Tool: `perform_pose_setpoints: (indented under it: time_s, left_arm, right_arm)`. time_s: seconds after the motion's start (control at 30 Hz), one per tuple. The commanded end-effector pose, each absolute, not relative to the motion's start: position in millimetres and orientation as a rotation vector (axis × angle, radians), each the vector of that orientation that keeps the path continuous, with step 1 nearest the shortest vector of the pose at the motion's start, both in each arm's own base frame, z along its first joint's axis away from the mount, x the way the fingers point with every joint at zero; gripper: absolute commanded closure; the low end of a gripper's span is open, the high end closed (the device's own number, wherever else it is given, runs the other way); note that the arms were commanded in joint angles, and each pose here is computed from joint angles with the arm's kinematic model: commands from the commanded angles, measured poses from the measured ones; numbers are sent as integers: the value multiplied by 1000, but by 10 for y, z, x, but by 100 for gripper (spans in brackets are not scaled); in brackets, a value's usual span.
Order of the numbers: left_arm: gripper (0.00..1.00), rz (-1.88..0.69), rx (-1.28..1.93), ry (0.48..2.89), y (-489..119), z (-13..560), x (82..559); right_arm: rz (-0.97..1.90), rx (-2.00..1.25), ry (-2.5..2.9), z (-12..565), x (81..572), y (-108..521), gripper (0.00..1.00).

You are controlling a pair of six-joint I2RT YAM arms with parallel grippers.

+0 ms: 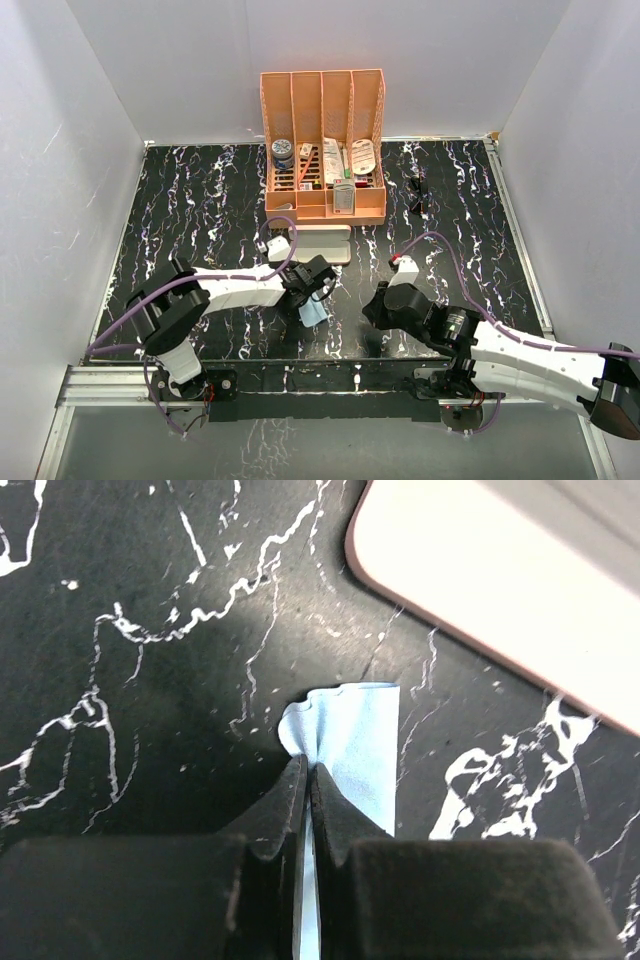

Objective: Organize the sunglasses
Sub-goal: Adjust the glasses cleaning cloth at the center of the board.

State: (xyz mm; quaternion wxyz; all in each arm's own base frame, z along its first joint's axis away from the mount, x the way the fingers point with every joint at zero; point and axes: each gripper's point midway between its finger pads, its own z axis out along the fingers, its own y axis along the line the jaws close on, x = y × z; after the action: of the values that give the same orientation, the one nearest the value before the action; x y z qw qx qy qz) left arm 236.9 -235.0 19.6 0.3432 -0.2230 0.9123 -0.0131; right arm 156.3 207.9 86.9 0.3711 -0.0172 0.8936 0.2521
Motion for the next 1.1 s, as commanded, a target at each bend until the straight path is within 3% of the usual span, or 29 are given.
perform_pose_setpoints:
  time_s: [0.0, 0.37, 0.5, 0.63, 0.77, 0.9, 1.07]
  left_arm:
    - [100, -75, -720, 2305, -2412, 258, 2545]
    - [100, -101, -794, 2340, -2293, 244, 2409]
    - [80, -115, -767, 2371, -2273, 266, 2338]
    - [67, -95, -760, 2382, -2215, 328, 2284]
    - [36, -70, -742, 2389, -2176, 390, 2227]
    - [29, -56, -709, 2414, -2146, 402, 2140]
    - [30, 9, -617, 2433, -2032, 420, 2074]
  right_arm:
    - [636, -34, 2262, 886, 1600, 2046, 94]
    - [642, -44, 2270, 850, 1598, 2081, 94]
    - [648, -47, 2274, 827, 1597, 2104, 94]
    - [655, -48, 2272, 834, 1607, 2131, 94]
    - [662, -47, 2273, 836, 1607, 2151, 94]
    - [670, -46, 2274, 836, 1601, 2159, 94]
    - [678, -42, 2276, 822, 1590, 2158, 94]
